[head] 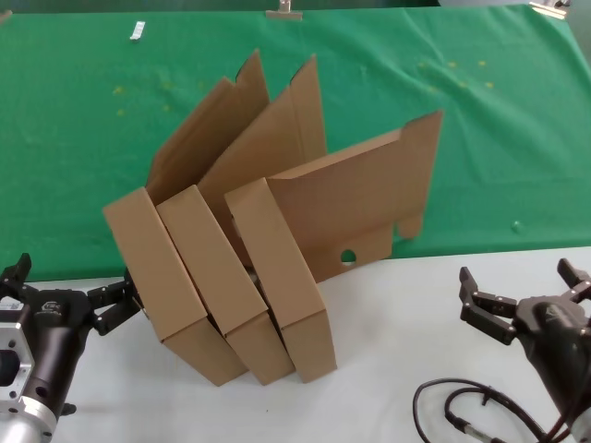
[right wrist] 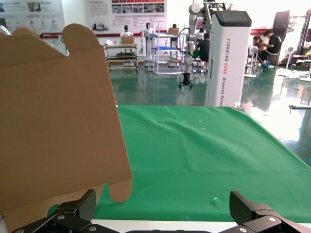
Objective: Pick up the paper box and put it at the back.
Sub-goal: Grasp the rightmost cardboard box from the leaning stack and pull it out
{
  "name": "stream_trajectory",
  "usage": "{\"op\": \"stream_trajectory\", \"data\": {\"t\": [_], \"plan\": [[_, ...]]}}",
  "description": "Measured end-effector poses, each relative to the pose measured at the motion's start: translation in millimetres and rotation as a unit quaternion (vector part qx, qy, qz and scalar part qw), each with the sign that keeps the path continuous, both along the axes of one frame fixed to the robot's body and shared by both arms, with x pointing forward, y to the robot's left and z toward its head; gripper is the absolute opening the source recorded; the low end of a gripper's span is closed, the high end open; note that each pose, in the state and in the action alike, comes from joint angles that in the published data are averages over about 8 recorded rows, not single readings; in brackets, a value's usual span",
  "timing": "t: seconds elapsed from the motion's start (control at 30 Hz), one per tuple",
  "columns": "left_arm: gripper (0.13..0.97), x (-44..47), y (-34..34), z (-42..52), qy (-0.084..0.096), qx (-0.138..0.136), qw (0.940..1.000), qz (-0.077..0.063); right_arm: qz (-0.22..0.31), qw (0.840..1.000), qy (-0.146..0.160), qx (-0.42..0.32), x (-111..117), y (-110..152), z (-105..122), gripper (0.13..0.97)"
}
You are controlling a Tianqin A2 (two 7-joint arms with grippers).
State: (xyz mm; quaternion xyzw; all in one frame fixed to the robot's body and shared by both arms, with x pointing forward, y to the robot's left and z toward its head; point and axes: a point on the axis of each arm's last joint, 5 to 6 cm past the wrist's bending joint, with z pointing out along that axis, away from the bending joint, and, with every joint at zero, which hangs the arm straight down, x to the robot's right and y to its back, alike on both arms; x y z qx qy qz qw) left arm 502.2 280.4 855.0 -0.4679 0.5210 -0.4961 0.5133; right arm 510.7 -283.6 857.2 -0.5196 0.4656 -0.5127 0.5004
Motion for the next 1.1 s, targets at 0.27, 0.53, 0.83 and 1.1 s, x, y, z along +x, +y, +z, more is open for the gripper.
{"op": "stream_trajectory", "data": {"t": [0.27,0.53,0.83,1.1], "plan": [[0.966,0.0,0.0,0.0,0.000,0.000,1.0000,0.000,0.000,1.000,0.000,0.000,0.0,0.0,0.0,0.966],[0.966,0.0,0.0,0.0,0.000,0.000,1.0000,0.000,0.000,1.000,0.000,0.000,0.0,0.0,0.0,0.966],[0.966,0.0,0.0,0.0,0.000,0.000,1.0000,0.000,0.000,1.000,0.000,0.000,0.0,0.0,0.0,0.966],[0.966,0.0,0.0,0.0,0.000,0.000,1.0000,0.000,0.000,1.000,0.000,0.000,0.0,0.0,0.0,0.966]]}}
